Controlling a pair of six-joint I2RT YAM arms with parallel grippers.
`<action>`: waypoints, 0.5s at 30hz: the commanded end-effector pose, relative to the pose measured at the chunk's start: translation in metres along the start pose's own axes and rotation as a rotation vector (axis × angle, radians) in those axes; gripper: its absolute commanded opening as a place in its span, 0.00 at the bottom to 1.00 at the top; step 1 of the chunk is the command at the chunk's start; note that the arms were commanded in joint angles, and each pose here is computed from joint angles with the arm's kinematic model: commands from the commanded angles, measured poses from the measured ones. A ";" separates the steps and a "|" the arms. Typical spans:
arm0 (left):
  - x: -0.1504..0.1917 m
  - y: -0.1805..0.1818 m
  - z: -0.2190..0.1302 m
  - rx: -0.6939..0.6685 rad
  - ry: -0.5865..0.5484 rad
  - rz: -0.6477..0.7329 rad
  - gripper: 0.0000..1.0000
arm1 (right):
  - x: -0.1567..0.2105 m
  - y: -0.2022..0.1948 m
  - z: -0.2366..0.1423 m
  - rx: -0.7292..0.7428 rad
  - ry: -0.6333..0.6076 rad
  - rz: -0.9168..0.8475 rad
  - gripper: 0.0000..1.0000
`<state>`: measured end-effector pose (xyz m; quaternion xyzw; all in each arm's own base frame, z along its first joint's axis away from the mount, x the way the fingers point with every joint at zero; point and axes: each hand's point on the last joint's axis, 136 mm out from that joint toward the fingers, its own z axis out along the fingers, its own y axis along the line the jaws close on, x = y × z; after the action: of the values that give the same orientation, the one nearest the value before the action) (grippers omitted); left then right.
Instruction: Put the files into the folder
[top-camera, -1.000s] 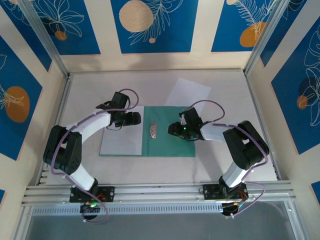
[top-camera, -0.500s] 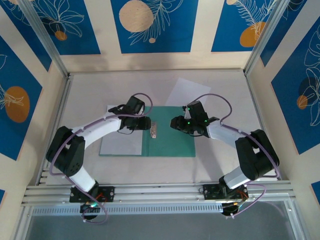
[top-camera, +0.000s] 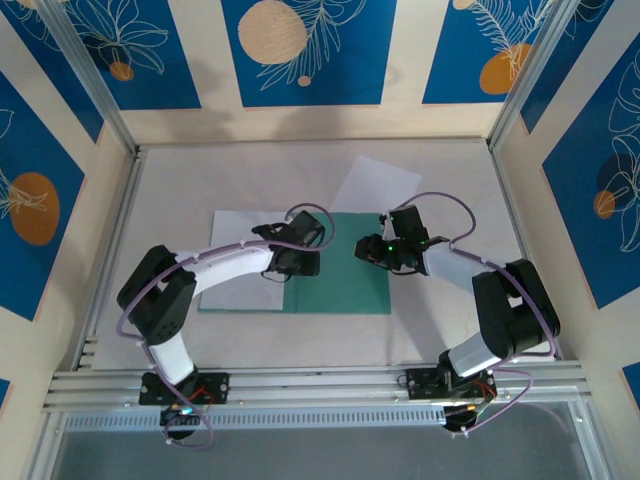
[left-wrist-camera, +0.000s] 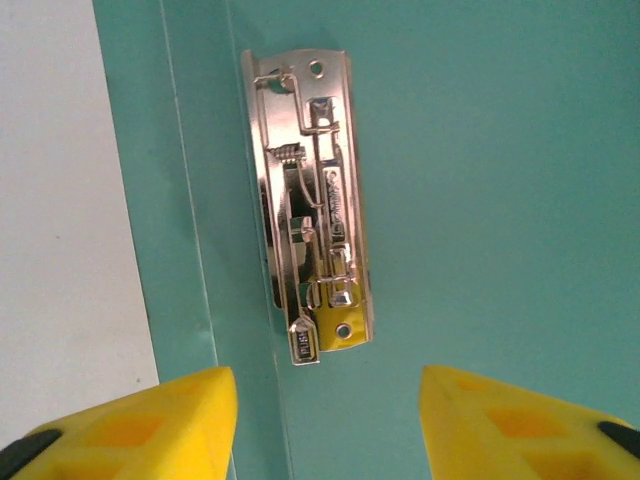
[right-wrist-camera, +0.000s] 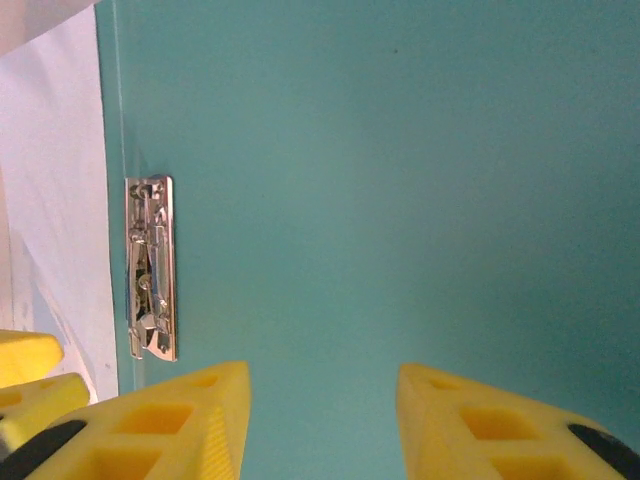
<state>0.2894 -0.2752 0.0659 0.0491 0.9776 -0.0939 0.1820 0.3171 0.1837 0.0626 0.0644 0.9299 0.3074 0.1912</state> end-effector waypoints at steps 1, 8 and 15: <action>-0.001 0.003 0.001 -0.043 -0.008 -0.028 0.47 | -0.008 0.011 -0.005 -0.053 -0.041 -0.066 0.44; 0.007 0.009 0.008 -0.102 0.014 -0.058 0.35 | -0.005 0.006 0.006 -0.080 -0.050 -0.039 0.43; 0.016 -0.005 0.016 -0.131 0.067 -0.023 0.28 | -0.002 0.006 0.011 -0.063 -0.027 -0.043 0.43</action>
<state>0.2859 -0.2775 0.0478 0.0244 0.9852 -0.0511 0.1616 0.3232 0.1892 0.0586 0.0479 0.9197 0.3241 0.2164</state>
